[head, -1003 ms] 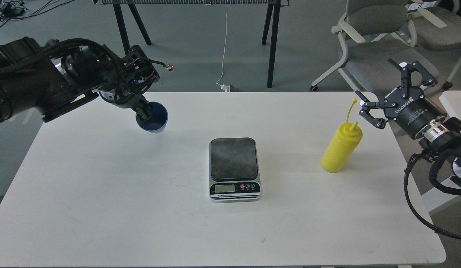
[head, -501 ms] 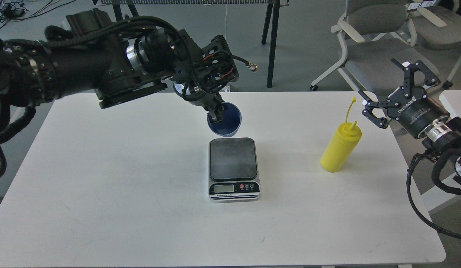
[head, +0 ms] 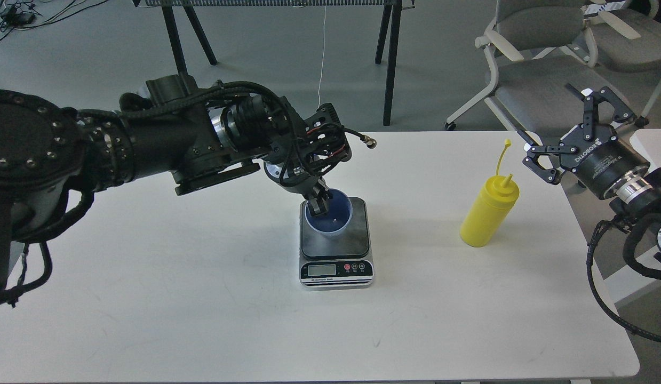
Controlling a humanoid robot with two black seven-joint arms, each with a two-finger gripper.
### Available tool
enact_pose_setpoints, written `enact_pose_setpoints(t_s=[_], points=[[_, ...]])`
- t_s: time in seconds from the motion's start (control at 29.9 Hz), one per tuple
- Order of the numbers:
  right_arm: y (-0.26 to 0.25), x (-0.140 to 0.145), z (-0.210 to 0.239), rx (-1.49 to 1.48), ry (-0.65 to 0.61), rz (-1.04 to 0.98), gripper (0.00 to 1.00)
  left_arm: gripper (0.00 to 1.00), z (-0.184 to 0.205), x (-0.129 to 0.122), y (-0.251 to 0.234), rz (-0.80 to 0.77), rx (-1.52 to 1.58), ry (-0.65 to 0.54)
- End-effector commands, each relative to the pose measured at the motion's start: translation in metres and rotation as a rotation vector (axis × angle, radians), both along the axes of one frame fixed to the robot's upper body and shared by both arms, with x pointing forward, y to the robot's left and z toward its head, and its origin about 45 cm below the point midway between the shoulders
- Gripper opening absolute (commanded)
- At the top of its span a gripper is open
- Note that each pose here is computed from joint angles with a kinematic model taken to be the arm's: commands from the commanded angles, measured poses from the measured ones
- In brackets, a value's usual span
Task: Pour seasoning into cup on scale with both arms
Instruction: 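Lower the blue cup onto the scale and release it, then withdraw the left arm away from the cup toward the rest pose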
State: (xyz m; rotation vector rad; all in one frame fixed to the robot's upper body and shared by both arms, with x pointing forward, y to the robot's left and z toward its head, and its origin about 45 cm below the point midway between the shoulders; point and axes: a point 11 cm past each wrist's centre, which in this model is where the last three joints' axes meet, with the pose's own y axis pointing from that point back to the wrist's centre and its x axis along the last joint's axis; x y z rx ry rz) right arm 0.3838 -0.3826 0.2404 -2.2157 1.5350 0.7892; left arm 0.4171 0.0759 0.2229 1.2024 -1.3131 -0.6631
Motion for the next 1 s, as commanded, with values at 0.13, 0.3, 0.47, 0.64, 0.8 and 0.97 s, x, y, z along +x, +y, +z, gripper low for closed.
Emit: enact_pose_setpoints(t_s=[0.13, 0.3, 0.47, 0.64, 0.8, 0.97], points=[[-0.001, -0.002, -0.003, -0.001, 0.007, -0.003, 0.99, 0.08, -0.002, -0.004, -0.009, -0.011, -0.012, 0.011], [-0.001, -0.004, -0.006, 0.001, 0.014, -0.002, 0.99, 0.26, -0.010, -0.012, -0.017, 0.028, -0.072, 0.076], [-0.001, -0.004, -0.006, 0.003, 0.012, -0.001, 0.99, 0.50, -0.007, -0.008, -0.017, 0.050, -0.085, 0.072], [-0.001, -0.004, -0.005, 0.004, 0.009, -0.005, 0.99, 0.57, -0.003, 0.002, -0.015, 0.078, -0.094, 0.051], [-0.001, -0.004, -0.005, 0.005, 0.008, -0.004, 0.99, 0.58, 0.000, 0.008, -0.012, 0.096, -0.094, 0.037], [-0.001, -0.004, -0.005, 0.007, 0.006, -0.005, 0.99, 0.70, 0.010, 0.015, -0.013, 0.129, -0.132, 0.031]])
